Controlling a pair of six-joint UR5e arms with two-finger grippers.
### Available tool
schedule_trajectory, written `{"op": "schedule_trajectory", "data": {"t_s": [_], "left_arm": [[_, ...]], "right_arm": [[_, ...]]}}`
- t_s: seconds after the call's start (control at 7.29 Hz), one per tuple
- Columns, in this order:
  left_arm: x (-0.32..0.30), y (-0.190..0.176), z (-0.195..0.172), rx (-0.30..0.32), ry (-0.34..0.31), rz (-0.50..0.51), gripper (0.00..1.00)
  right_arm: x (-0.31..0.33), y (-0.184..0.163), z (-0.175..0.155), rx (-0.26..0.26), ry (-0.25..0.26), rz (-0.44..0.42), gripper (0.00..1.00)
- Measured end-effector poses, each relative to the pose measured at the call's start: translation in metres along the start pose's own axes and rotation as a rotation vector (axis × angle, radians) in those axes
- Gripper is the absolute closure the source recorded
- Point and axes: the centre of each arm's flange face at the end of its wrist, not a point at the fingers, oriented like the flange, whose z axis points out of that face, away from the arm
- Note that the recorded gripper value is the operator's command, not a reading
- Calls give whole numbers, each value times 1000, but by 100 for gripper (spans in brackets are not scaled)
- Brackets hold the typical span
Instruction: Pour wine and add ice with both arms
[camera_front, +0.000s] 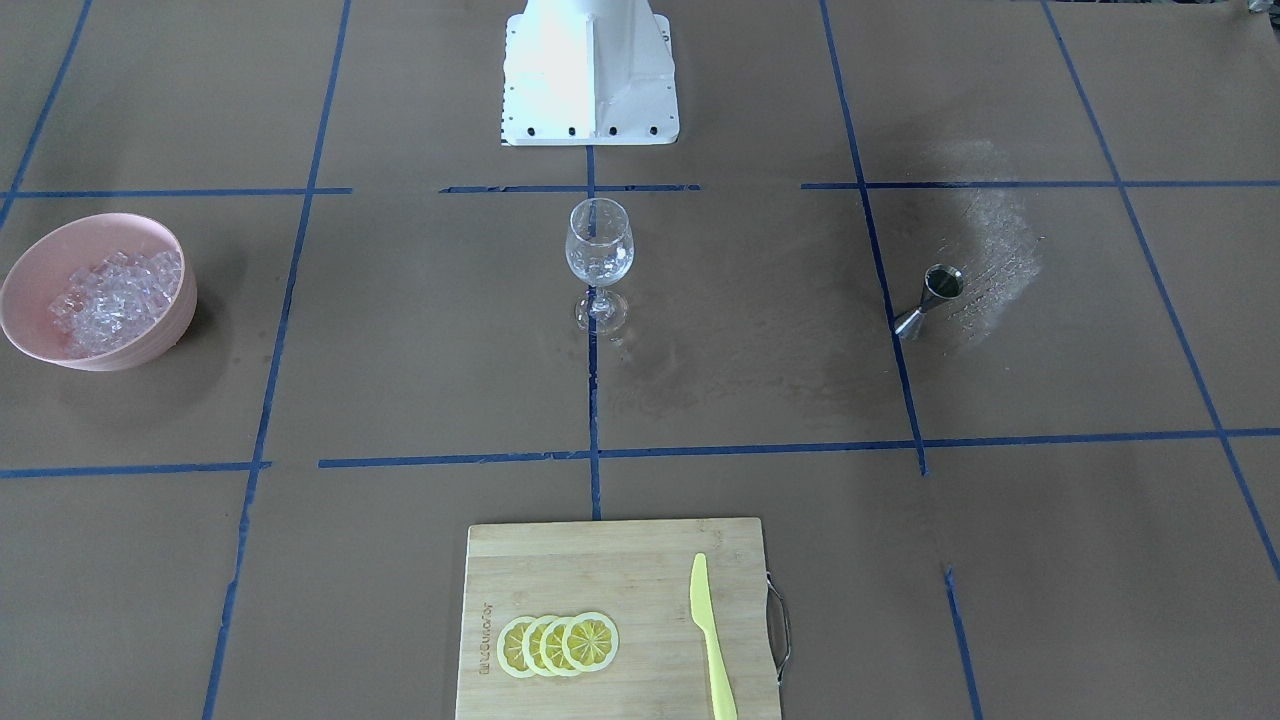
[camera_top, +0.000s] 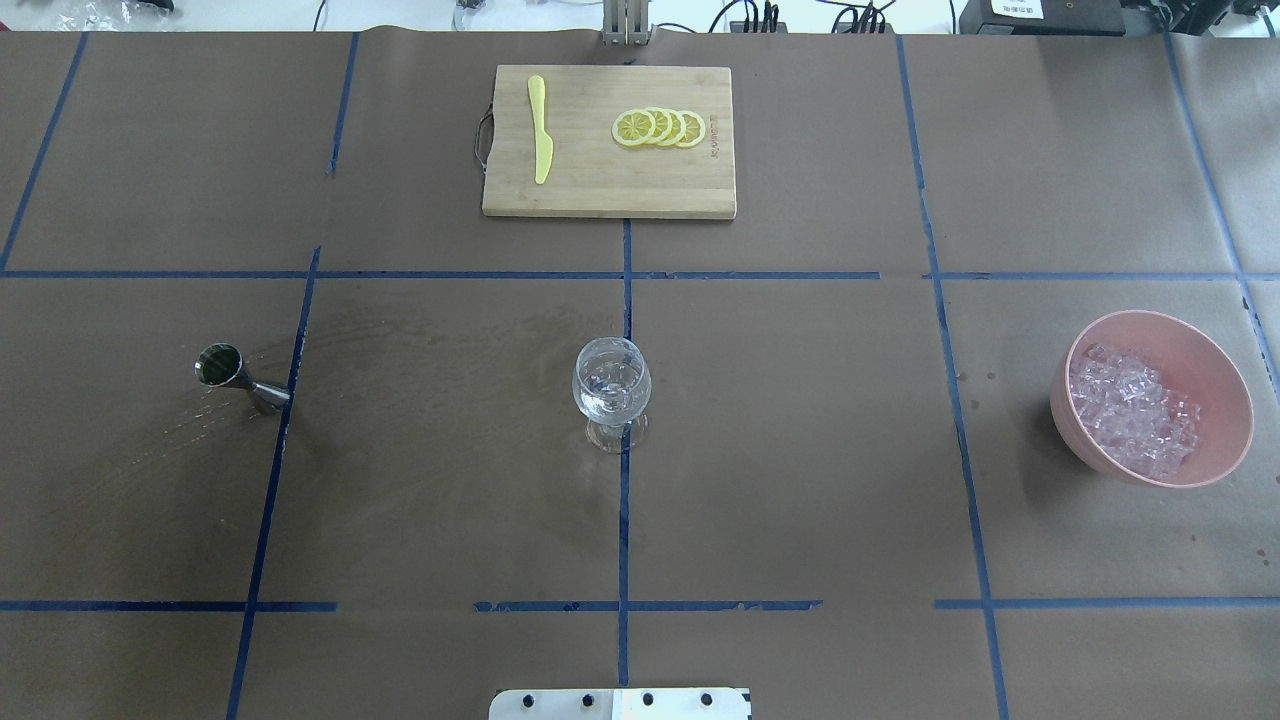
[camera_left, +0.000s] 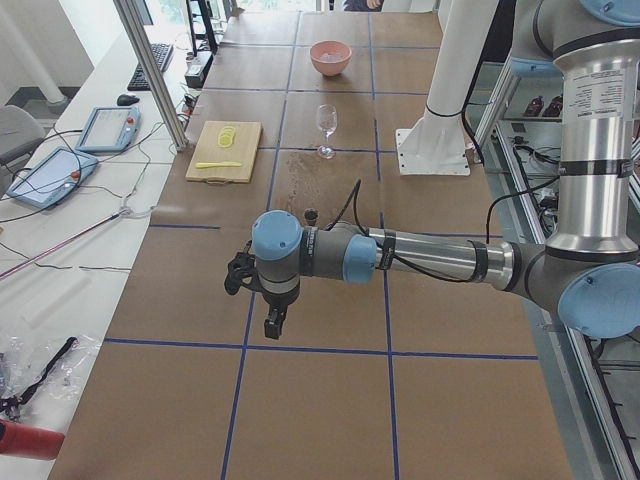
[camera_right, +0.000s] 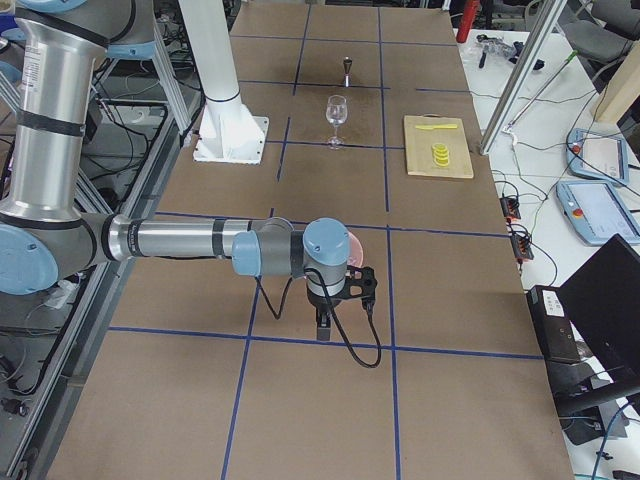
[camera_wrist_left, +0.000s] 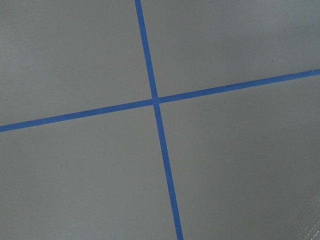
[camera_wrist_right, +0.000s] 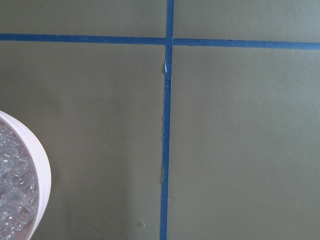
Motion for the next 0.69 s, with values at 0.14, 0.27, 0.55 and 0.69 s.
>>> {"op": "schedule_trajectory", "data": {"t_s": [0.14,0.27,0.55,0.69], "left_arm": [[2,0,-2,5,-1,5,0],[6,0,-6,12,-2,13,0],[9,1,-8,14,-4,16,0],[12,0,-11,21,-7,23,0]], "right_arm": [[0,0,0,1,0,0,0],[0,0,0,0,0,0,0],[-6,-1,-5,9,-8,-5,0],[-16,-5,-15,28,-21,-20,0]]}}
